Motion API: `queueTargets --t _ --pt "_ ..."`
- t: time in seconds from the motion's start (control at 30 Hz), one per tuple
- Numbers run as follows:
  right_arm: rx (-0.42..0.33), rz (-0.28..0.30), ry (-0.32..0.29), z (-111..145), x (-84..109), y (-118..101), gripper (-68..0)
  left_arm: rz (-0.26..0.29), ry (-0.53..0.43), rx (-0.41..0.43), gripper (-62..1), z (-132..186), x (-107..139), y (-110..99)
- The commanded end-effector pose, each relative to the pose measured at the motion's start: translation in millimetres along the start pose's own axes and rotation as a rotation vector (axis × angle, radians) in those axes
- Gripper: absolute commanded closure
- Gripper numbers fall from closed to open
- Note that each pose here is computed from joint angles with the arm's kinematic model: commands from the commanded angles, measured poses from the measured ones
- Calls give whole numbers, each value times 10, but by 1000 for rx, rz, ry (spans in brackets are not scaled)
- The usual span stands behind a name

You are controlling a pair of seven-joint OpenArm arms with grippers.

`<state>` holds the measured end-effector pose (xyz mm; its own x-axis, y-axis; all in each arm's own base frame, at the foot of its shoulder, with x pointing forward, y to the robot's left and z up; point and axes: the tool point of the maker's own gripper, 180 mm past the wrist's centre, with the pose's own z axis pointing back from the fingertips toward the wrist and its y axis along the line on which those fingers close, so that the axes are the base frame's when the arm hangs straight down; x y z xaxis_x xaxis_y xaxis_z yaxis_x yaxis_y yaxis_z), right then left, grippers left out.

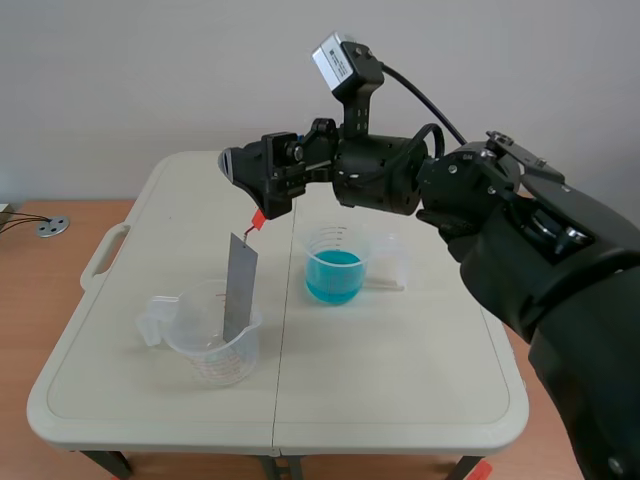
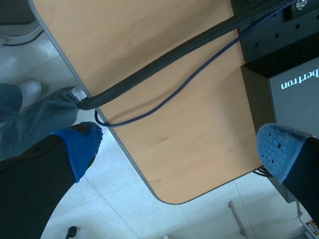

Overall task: Hold the metal plate by the orange handle, dip it into the blue solution, take it out and point at it, then put the plate back in the beaker on the left.
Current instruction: 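Return to the home posture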

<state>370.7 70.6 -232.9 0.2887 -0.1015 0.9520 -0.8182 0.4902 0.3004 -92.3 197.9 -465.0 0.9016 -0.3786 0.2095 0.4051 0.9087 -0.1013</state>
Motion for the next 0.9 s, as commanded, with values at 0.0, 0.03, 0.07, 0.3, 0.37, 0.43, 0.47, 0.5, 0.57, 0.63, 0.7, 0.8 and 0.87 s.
queueTargets --t 0.0,0.03,0.07,0.3,0.37,0.43,0.47,0.5,0.57,0.63,0.7,0.8,0.87 --pt "19 24 -37 -46 174 37 -565 3 1 -1 -623 19 -14 3" --pt "21 29 -38 -43 188 44 -590 3 0 -1 -623 19 -12 3" --pt "21 37 -38 -35 200 44 -615 4 -1 -1 -623 19 -9 3" --pt "9 170 -31 102 363 49 -665 20 -127 -2 -623 20 249 -27" --pt "5 205 -40 189 417 61 -665 11 -167 1 -623 20 391 -8" --pt "-16 233 -51 280 465 54 -665 -3 -218 8 -623 19 594 26" --pt "-24 246 -55 330 483 54 -665 -10 -245 16 -623 25 703 61" --pt "-31 259 -56 377 490 59 -665 -16 -277 22 -623 34 828 86" --pt "-46 283 -53 466 501 68 -665 -40 -344 31 -623 69 1102 122" --pt "-60 302 -35 549 462 75 -665 -68 -411 41 -623 130 1368 149" --pt "-62 317 -18 625 413 100 -665 -93 -486 54 -623 222 1657 173" --pt "-72 335 2 736 329 130 -665 -133 -592 73 -623 385 2055 183" --pt "-84 346 20 807 259 141 -664 -165 -655 82 -623 505 2287 180"
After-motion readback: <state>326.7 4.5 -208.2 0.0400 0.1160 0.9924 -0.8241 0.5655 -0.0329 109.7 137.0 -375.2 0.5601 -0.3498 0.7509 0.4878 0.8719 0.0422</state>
